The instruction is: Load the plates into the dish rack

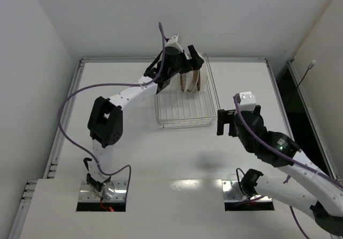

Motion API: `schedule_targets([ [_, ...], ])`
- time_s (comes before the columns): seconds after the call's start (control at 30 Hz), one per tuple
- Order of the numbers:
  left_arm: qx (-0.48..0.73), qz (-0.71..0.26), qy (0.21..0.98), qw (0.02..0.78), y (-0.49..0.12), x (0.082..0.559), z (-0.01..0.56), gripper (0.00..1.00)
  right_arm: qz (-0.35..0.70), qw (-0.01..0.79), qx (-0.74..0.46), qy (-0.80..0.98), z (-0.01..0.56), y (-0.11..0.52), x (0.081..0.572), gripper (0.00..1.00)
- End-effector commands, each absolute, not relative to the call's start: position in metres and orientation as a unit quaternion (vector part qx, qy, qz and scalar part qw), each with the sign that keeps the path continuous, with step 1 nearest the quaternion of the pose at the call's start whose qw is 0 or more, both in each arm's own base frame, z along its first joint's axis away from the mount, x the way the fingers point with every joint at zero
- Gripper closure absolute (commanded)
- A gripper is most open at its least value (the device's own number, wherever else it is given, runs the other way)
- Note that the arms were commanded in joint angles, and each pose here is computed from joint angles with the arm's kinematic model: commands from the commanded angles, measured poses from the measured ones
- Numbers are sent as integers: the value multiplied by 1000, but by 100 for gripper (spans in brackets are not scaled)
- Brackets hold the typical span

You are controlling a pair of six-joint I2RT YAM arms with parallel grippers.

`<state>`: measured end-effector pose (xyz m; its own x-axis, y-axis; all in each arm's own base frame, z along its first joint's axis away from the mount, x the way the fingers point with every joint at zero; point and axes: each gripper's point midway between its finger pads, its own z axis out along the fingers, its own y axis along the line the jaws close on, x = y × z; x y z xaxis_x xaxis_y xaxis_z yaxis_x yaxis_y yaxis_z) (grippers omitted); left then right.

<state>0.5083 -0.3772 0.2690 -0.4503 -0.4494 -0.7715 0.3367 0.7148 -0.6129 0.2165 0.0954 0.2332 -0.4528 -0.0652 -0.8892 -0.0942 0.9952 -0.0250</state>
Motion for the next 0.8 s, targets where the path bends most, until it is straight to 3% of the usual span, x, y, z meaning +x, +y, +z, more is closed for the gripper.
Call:
schedule_targets([
  [0.0, 44, -468, 612, 636, -373, 446, 477, 0, 52, 538, -38, 841, 257, 107, 220, 0],
  [0.13, 67, -468, 605, 640, -368, 430, 493, 0, 44, 541, -33, 839, 263, 107, 224, 0],
  [0.47, 101, -449, 626, 630, -361, 415, 468, 0, 16, 552, 0, 834, 288, 83, 218, 0],
  [0.63, 145, -383, 629, 661, -338, 372, 483, 0, -11, 558, 18, 830, 297, 62, 211, 0],
  [0.73, 149, -286, 665, 674, -305, 363, 454, 0, -41, 553, 21, 832, 300, 50, 207, 0],
  [0.77, 124, -227, 696, 669, -285, 368, 417, 0, -53, 550, 20, 833, 300, 47, 208, 0],
])
